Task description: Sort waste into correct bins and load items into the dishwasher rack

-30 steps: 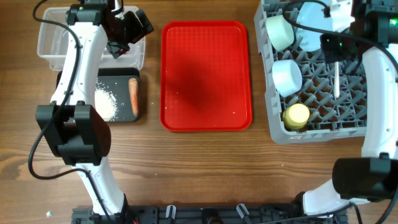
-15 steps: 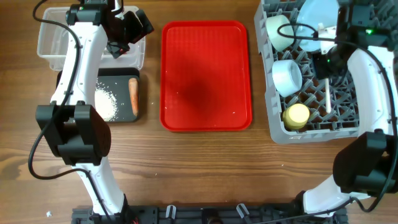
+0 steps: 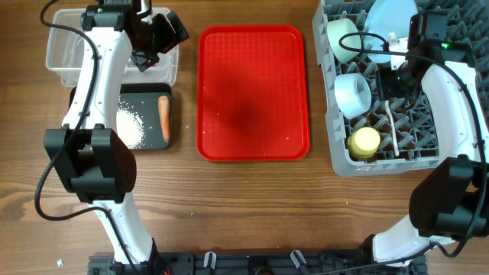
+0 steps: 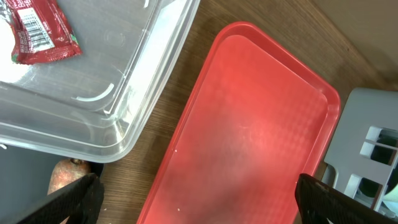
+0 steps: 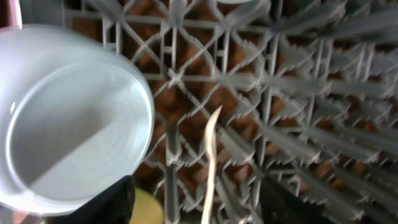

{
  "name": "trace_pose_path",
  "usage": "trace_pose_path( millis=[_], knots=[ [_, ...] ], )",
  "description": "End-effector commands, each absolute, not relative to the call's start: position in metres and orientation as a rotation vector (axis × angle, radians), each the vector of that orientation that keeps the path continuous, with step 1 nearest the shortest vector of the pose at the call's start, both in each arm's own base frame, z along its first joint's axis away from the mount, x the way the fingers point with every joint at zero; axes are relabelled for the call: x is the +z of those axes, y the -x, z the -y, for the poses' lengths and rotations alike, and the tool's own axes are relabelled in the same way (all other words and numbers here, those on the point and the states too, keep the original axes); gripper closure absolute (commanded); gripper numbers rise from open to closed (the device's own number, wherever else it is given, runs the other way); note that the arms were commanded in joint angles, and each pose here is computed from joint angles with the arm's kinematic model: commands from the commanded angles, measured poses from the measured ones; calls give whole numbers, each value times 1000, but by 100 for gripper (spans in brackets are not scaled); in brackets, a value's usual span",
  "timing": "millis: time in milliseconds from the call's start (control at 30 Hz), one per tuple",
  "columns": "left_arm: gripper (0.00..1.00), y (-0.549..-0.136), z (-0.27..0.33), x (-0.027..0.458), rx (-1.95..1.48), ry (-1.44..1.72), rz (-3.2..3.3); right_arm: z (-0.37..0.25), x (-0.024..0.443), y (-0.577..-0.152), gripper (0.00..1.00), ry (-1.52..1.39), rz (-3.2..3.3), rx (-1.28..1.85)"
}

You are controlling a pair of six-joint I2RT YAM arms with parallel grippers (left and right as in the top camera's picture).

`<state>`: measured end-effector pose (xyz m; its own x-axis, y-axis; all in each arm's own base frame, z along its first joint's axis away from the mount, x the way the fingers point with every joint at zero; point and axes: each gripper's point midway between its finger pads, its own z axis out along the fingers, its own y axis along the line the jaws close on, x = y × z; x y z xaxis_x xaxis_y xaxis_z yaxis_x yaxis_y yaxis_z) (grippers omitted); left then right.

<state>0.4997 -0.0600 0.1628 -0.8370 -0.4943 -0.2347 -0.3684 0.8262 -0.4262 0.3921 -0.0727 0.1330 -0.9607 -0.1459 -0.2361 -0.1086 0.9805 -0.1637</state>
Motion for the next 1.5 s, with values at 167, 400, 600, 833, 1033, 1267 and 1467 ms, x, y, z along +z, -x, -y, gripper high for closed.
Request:
trace_pose_path(
  millis=[167, 400, 600, 833, 1033, 1267, 1467],
  knots=[
    [0, -499, 62, 187, -560, 639, -2624, 33, 271, -374, 0, 193, -2536, -1],
    [0, -499, 62, 187, -560, 639, -2624, -22, 365, -312, 0, 104, -2256, 346],
    [0, -499, 62, 187, -560, 639, -2624, -21, 401, -273, 0, 22, -2141, 313],
    [0, -499, 62, 187, -560, 639, -2624, -49, 445, -255, 0, 405, -1897, 274],
    [0, -499, 62, 187, -560, 639, -2624, -63, 462, -248, 0, 581, -1758, 239],
    [0, -499, 62, 187, -560, 639, -2624, -43, 448, -244, 0, 350, -1655, 183],
    [0, -499, 62, 187, -560, 639, -2624, -14, 391, -240, 0, 34, -1532, 183]
  ],
)
